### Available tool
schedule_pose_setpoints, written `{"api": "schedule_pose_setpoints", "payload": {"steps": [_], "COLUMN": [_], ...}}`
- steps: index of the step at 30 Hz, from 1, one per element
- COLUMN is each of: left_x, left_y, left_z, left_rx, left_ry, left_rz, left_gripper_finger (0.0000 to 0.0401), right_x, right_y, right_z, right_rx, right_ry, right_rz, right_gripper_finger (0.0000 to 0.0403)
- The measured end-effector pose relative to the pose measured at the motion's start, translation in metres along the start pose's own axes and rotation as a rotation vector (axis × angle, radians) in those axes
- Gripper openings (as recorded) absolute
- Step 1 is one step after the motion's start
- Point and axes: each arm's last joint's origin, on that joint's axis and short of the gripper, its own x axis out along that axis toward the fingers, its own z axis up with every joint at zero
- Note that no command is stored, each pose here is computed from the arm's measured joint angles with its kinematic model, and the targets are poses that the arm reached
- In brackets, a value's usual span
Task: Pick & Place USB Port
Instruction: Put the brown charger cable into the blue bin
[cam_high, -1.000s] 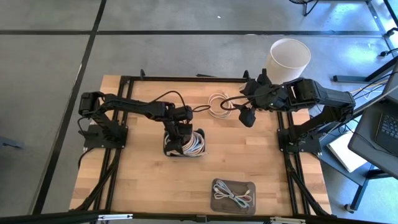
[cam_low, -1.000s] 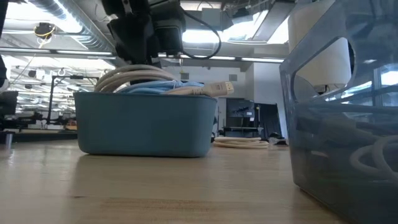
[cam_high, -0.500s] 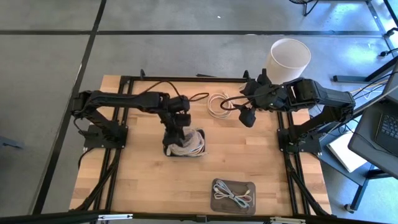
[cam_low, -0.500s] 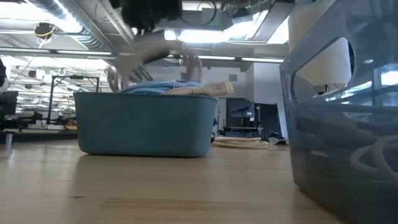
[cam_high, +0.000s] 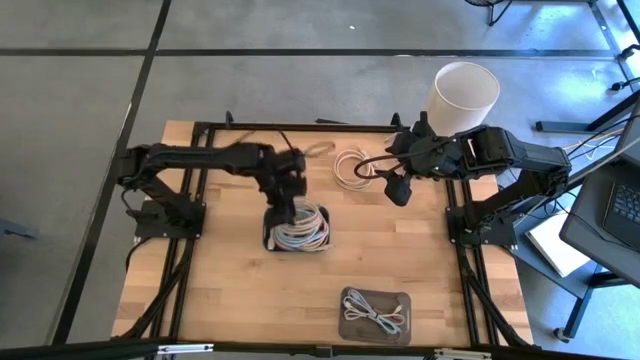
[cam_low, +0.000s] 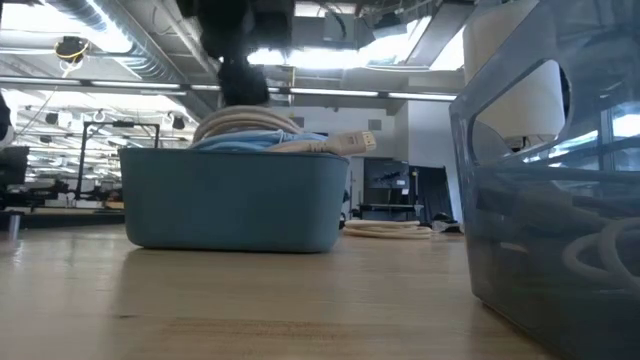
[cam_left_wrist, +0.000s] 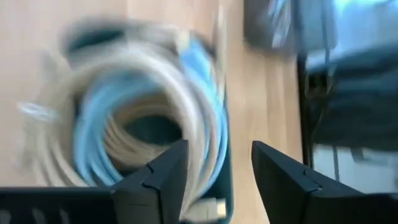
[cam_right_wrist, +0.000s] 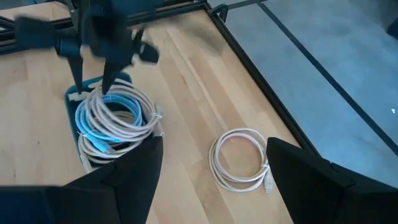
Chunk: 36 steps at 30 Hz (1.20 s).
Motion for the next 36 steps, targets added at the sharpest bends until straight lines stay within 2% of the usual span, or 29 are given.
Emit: {"api": "schedule_pose_setpoints", "payload": {"steps": [4, 8, 12, 17, 20, 23, 26, 29, 33, 36], "left_x": [-0.043, -0.101, -0.147, -0.182, -0.196, -0.201, -0.204, -0.209, -0.213, -0.213], "left_y": [-0.010, -0.033, -0.055, -0.075, -0.085, -0.092, -0.096, -0.099, -0.102, -0.102], "left_z": [0.008, 0.011, 0.001, -0.017, -0.021, -0.020, -0.020, -0.021, -0.022, -0.022], "left_rx": [0.024, 0.121, 0.228, 0.329, 0.410, 0.476, 0.522, 0.559, 0.597, 0.601], "left_ry": [-0.167, -0.431, -0.689, -0.869, -0.978, -1.036, -1.068, -1.100, -1.138, -1.140], "left_rz": [0.016, 0.055, 0.141, 0.237, 0.295, 0.293, 0.297, 0.321, 0.334, 0.348], "left_gripper_finger": [0.0156, 0.0149, 0.0148, 0.0150, 0.0148, 0.0146, 0.0146, 0.0146, 0.0146, 0.0148], "right_x": [0.000, 0.000, 0.002, 0.018, 0.047, 0.081, 0.111, 0.137, 0.168, 0.182], "right_y": [0.000, 0.000, 0.001, 0.005, 0.007, 0.008, 0.004, 0.000, -0.005, -0.014], "right_z": [0.000, 0.000, 0.000, -0.001, -0.012, -0.032, -0.054, -0.072, -0.087, -0.094], "right_rx": [0.010, 0.040, 0.032, 0.038, 0.014, -0.010, -0.019, -0.014, 0.012, 0.017], "right_ry": [0.002, 0.008, 0.013, 0.063, 0.198, 0.354, 0.439, 0.470, 0.426, 0.406], "right_rz": [-0.001, 0.013, 0.012, -0.013, -0.014, -0.013, -0.024, 0.004, 0.122, 0.134], "right_gripper_finger": [0.0291, 0.0291, 0.0291, 0.0291, 0.0291, 0.0291, 0.0291, 0.0291, 0.0291, 0.0291]}}
